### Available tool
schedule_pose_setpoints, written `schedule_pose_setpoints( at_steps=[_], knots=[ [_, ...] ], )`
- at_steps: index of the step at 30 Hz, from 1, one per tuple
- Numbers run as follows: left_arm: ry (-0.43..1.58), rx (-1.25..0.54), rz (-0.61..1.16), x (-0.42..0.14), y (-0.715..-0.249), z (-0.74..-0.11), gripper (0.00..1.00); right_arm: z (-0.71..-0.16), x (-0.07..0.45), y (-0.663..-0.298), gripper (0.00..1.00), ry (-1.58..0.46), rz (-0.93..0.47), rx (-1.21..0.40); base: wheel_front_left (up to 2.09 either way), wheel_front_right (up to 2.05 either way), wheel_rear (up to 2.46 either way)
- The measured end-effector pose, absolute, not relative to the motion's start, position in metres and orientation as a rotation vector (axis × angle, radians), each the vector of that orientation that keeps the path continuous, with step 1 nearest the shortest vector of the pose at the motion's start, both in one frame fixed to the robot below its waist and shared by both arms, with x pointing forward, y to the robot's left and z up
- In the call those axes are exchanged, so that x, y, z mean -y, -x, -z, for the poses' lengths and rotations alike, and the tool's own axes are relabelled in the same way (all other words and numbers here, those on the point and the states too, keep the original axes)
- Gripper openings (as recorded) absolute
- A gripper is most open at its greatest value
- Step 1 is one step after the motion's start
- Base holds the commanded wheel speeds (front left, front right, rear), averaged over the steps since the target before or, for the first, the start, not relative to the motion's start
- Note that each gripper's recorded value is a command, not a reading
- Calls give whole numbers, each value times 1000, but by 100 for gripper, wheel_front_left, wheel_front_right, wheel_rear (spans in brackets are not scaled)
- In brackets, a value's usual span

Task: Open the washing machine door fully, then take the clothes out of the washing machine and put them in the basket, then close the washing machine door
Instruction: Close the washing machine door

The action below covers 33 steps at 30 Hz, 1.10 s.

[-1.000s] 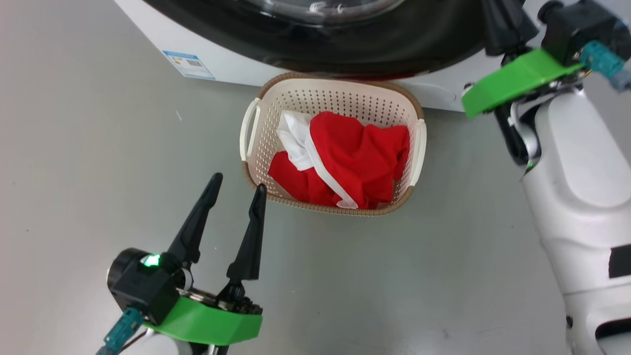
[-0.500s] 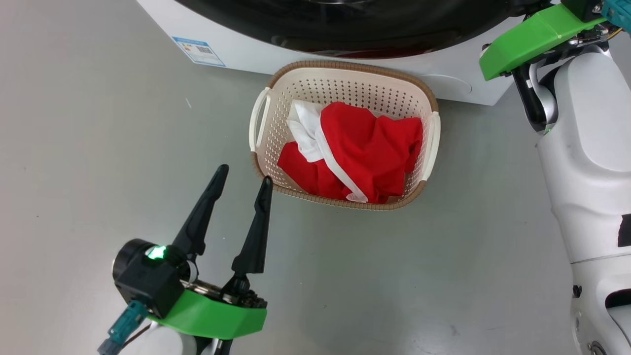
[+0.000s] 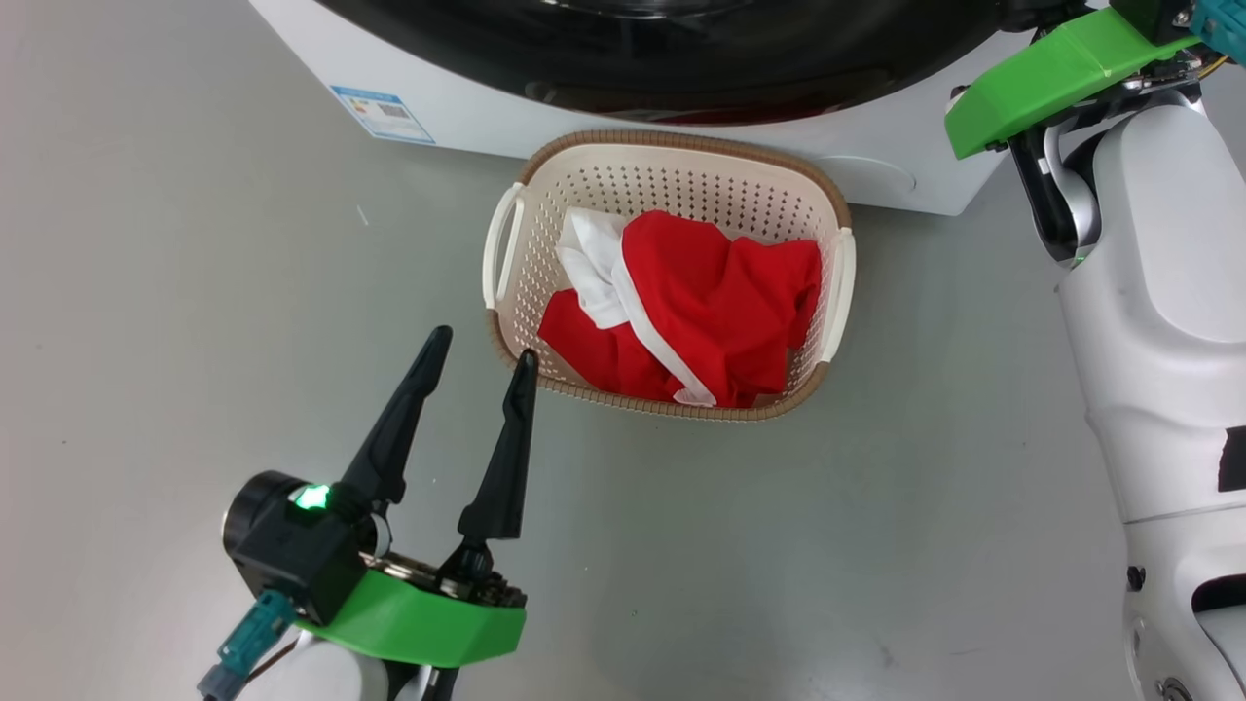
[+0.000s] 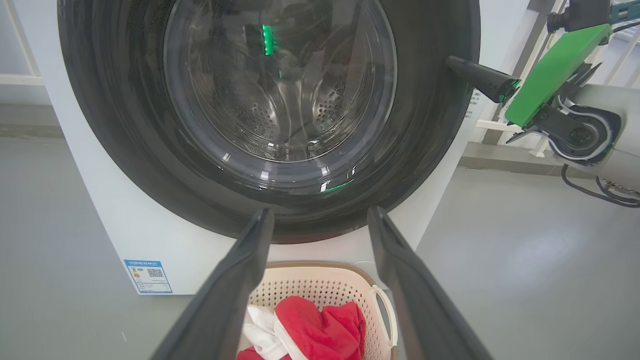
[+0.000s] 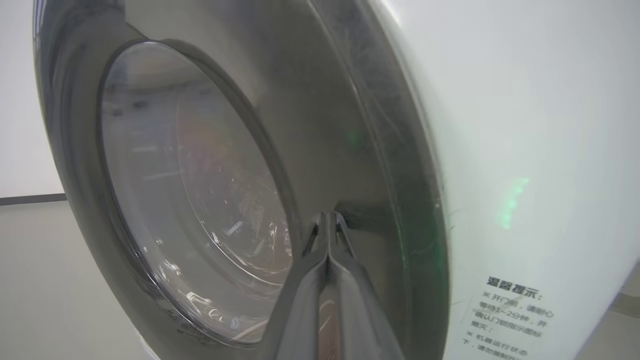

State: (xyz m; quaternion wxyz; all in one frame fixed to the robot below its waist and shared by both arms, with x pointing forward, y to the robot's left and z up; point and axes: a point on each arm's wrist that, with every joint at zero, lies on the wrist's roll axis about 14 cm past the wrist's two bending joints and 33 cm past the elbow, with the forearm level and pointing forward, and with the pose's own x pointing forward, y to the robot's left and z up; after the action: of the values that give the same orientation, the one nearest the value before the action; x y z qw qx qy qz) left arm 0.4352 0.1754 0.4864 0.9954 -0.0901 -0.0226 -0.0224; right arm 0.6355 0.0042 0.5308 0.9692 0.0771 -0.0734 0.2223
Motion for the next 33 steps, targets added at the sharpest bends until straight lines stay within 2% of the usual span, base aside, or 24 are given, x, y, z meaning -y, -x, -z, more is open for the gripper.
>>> schedule_pose_setpoints(
  at_steps=[4,5,6,7,8,9,16,25,33],
  knots=[
    [184,51,49,-175,-435,-489,100,-538,3,-632,0,-162,-437,163,0,0,0],
    [186,53,49,-175,-435,-489,100,-539,5,-630,13,-162,-433,166,0,0,0],
    [192,56,49,-175,-435,-490,100,-540,8,-628,38,-164,-429,169,0,0,0],
    [203,61,50,-174,-436,-492,100,-540,11,-626,69,-164,-427,171,0,0,0],
    [216,66,51,-174,-436,-493,100,-540,12,-622,93,-166,-428,170,0,0,0],
    [224,71,52,-173,-436,-495,100,-539,13,-618,100,-167,-430,167,0,0,0],
    [262,105,62,-169,-438,-506,100,-540,12,-585,100,-177,-467,169,0,0,0],
    [279,158,50,-169,-435,-525,100,-548,37,-548,100,-204,-436,186,0,0,0],
    [272,182,34,-172,-419,-536,100,-534,63,-498,100,-168,-383,148,0,0,0]
  ],
)
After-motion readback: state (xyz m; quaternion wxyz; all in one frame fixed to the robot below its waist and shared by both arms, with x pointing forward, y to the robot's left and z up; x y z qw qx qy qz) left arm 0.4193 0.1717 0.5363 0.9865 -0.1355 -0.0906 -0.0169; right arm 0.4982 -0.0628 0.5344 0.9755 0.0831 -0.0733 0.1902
